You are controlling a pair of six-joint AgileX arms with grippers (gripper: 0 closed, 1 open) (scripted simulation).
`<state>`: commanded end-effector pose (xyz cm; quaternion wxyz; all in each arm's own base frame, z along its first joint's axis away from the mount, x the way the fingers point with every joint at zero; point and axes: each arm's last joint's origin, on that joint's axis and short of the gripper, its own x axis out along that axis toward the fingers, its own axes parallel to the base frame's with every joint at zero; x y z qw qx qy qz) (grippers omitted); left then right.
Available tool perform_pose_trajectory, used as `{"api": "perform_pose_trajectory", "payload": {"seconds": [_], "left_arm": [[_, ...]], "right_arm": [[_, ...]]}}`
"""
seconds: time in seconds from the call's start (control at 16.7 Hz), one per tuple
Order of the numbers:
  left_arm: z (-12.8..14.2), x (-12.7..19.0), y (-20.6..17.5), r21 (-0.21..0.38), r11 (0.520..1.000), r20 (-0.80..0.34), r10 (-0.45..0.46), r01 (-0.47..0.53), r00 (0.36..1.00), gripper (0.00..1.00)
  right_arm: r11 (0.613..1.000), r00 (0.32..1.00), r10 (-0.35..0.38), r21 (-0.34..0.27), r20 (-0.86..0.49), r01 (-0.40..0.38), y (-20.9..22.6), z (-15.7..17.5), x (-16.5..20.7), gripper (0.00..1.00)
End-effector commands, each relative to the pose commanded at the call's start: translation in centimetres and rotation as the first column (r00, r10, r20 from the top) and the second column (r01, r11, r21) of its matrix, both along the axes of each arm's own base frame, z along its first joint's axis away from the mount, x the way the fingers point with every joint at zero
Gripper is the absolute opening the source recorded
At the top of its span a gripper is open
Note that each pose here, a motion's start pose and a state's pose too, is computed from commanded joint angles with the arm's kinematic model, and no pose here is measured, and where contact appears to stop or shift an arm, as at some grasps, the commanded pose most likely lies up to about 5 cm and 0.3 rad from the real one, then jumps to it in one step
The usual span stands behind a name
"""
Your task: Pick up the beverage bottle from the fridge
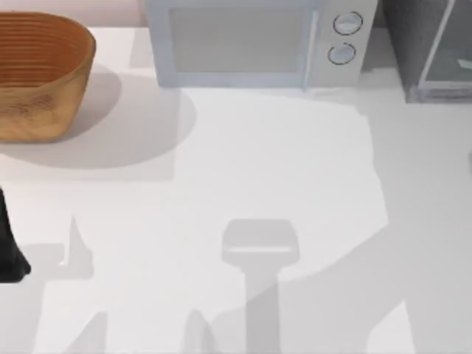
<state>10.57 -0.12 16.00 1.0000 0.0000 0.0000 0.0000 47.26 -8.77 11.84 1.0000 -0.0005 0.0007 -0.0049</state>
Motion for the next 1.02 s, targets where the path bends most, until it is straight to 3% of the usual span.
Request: {"api": "perform_pose_trajectory", "payload": {"seconds": [0.36, 1.02], "left_arm": [[0.0, 0.0, 0.0, 0.0, 1.0, 0.0, 0.0, 0.0, 1.0, 1.0], [0.0, 0.0, 0.0, 0.0, 1.0, 0.0, 0.0, 0.0, 1.0, 1.0]], "right_arm": [[1.0, 1.0, 0.0, 0.0, 0.0, 0.0, 0.0, 0.0, 0.0, 0.02], [1.0, 1.0, -0.002, 0.0, 0.001, 0.002, -0.1, 0.55, -0.03, 0.0]]}}
